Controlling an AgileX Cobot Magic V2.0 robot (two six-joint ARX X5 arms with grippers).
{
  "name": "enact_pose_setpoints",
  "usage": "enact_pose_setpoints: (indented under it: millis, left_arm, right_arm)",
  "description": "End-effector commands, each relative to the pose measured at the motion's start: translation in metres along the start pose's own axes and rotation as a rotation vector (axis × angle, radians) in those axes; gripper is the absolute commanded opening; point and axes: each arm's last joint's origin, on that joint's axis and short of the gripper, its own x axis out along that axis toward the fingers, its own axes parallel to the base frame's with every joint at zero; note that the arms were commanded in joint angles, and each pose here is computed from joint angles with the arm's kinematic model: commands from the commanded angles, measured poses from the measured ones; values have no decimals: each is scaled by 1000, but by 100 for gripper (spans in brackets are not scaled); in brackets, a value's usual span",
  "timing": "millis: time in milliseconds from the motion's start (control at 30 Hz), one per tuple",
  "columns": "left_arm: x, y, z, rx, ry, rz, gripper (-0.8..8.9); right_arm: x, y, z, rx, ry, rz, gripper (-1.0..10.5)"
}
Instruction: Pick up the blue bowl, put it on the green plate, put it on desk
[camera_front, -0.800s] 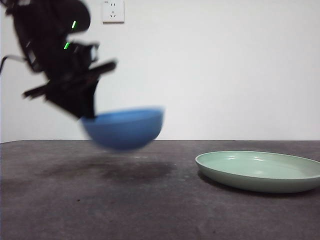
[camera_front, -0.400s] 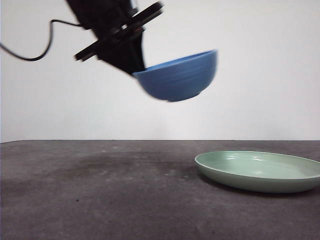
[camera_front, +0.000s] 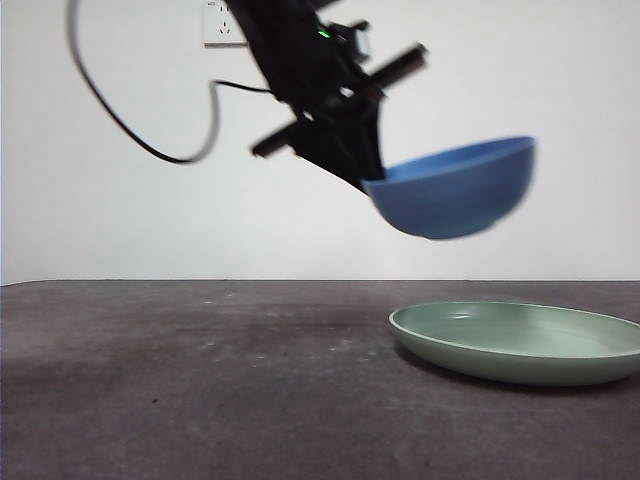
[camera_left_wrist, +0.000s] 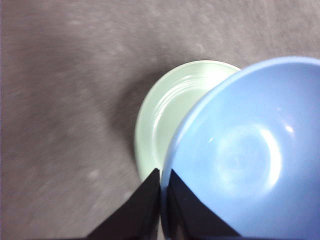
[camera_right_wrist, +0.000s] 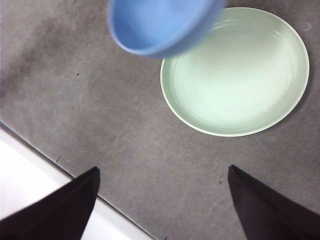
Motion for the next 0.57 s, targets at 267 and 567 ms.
enact_pose_setpoints:
  millis: [267, 567]
  left_arm:
    - [71, -18, 13, 31, 67, 10, 12]
    - [103, -19, 4, 42, 133, 32, 11]
  right_arm:
    - [-6, 4, 1, -9, -30, -2, 413]
    - [-6, 3, 2, -9, -31, -8, 413]
